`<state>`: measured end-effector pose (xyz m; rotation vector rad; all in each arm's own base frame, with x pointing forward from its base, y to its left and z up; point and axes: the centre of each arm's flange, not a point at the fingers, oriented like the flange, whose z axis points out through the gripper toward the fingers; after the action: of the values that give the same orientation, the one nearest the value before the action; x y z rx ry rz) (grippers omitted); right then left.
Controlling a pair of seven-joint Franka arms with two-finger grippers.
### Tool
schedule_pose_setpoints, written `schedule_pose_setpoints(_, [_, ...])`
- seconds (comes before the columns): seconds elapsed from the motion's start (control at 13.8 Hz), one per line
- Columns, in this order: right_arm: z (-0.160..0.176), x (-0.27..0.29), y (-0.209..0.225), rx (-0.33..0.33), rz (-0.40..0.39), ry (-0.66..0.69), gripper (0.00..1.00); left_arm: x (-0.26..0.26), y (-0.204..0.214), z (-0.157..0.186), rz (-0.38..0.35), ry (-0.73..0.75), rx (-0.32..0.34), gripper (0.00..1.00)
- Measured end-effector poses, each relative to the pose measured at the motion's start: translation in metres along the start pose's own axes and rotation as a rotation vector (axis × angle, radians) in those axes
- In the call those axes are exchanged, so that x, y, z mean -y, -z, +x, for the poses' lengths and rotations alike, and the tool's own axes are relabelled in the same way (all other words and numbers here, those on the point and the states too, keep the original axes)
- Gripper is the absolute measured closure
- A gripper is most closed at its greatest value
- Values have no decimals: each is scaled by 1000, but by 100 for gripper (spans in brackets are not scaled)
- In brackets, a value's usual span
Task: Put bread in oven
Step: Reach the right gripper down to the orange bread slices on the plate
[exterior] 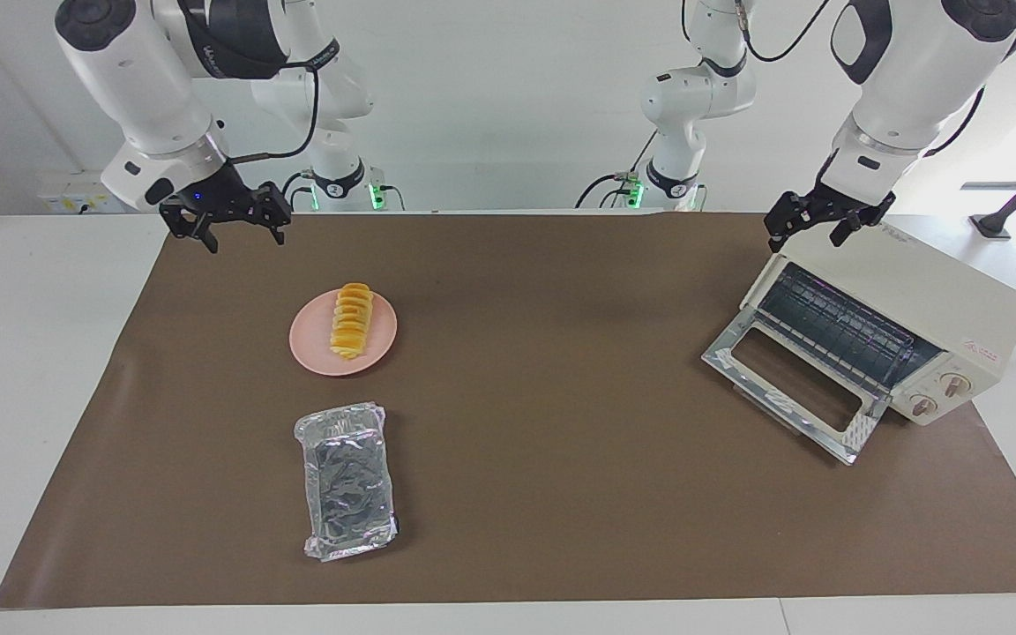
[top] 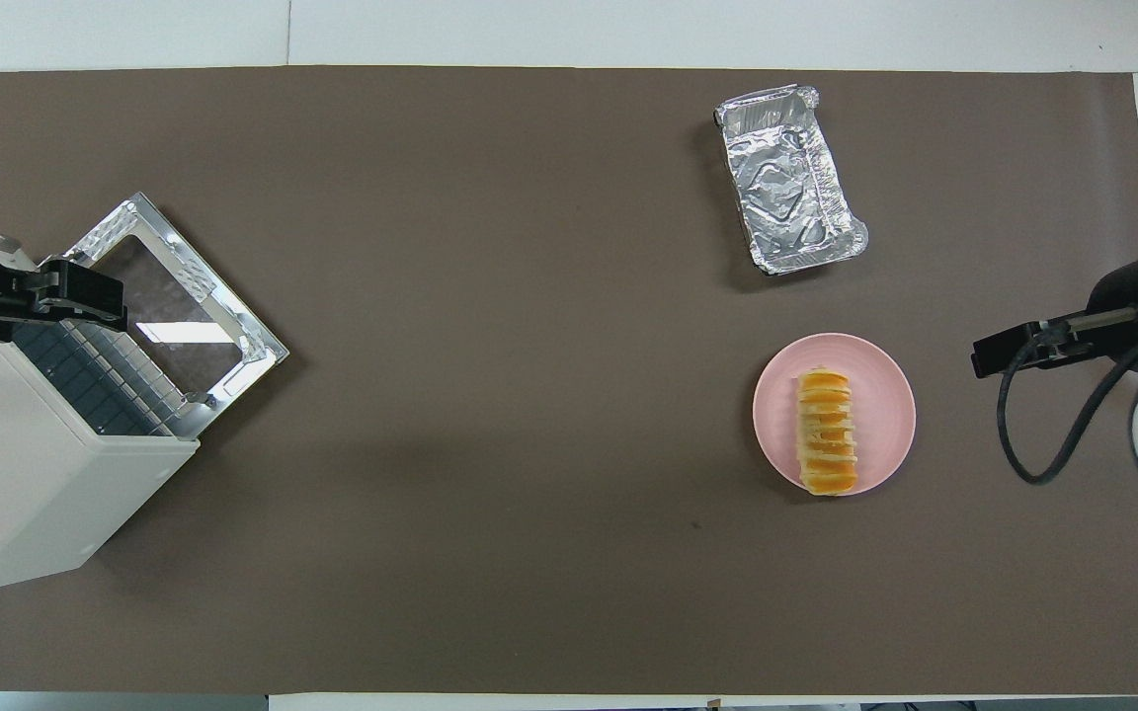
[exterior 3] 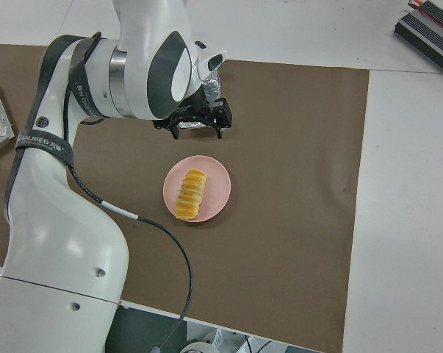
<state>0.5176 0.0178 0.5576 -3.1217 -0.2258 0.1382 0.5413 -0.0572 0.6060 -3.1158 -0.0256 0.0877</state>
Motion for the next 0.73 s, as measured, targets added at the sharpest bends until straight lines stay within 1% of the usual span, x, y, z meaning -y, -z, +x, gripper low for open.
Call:
schedule_pose_setpoints(0.15, [-17, 19, -43, -23, -12, 30, 0, 0, 0, 0, 0, 0, 0, 0])
schedule_pose_setpoints(0.29, [-28, 34, -82, -32, -16, 46, 0, 0, 0, 0, 0, 0, 0, 0])
schedule_pose_setpoints(0.51, [-23, 44, -146, -78, -19, 65, 0, 0, 0, 0, 0, 0, 0, 0])
schedule_pose_setpoints(0.73, [-9, 74, -195, -83, -13, 83, 0, 0, 0, 0, 0, 0, 0, 0])
